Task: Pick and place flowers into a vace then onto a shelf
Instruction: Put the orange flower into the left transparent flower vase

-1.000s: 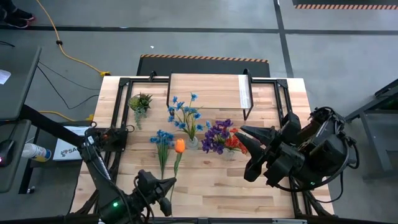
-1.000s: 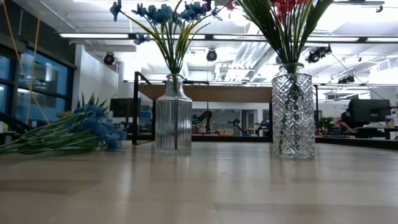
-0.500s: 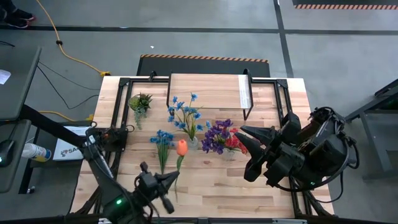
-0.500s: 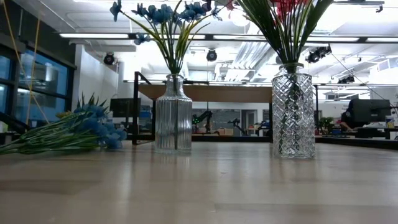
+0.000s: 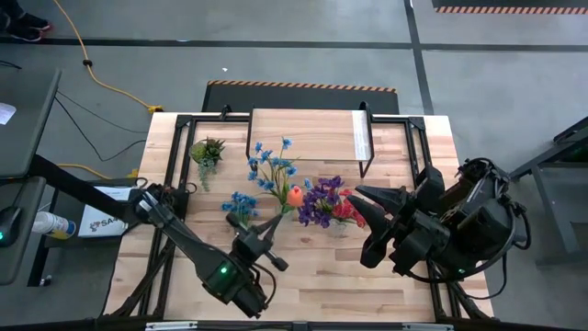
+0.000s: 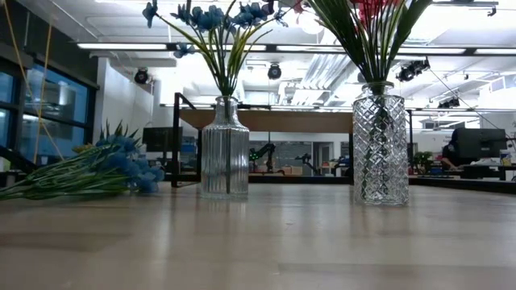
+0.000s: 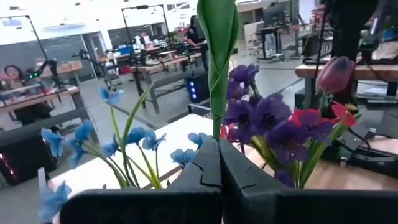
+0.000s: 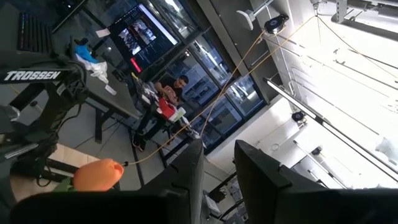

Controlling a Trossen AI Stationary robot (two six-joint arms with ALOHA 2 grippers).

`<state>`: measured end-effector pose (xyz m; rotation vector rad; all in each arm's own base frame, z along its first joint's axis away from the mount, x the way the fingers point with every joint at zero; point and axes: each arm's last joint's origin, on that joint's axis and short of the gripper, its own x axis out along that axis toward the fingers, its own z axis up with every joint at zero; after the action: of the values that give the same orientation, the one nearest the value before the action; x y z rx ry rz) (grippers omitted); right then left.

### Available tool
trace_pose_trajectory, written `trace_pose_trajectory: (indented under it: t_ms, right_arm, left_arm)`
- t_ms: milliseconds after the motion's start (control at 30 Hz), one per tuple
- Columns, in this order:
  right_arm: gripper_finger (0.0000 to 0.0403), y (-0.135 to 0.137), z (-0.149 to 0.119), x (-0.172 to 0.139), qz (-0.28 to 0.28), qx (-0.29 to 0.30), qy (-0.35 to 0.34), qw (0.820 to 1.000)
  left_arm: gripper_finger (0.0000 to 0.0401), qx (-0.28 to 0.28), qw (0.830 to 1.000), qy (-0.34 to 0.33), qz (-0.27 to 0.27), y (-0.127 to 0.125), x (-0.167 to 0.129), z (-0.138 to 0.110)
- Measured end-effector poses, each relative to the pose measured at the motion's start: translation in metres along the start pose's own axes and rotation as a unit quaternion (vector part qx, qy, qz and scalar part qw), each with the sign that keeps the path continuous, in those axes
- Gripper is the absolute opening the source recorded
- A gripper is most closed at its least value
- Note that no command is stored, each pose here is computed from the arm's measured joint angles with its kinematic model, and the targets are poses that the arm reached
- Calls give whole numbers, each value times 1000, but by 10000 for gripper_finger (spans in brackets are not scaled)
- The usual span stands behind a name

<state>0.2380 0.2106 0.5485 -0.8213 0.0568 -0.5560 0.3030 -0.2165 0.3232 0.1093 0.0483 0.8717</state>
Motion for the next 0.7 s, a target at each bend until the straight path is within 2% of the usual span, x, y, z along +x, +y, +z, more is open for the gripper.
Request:
trace_pose_trajectory:
  t_ms: [367, 700]
  right_arm:
    - [83, 0, 0, 0, 0, -4, -1, 1000]
    - [83, 0, 0, 0, 0, -4, -2, 1000]
  left_arm:
    - [20, -32, 999, 1, -1, 2, -1, 1]
    - [20, -2, 999, 5, 36, 9, 26, 5]
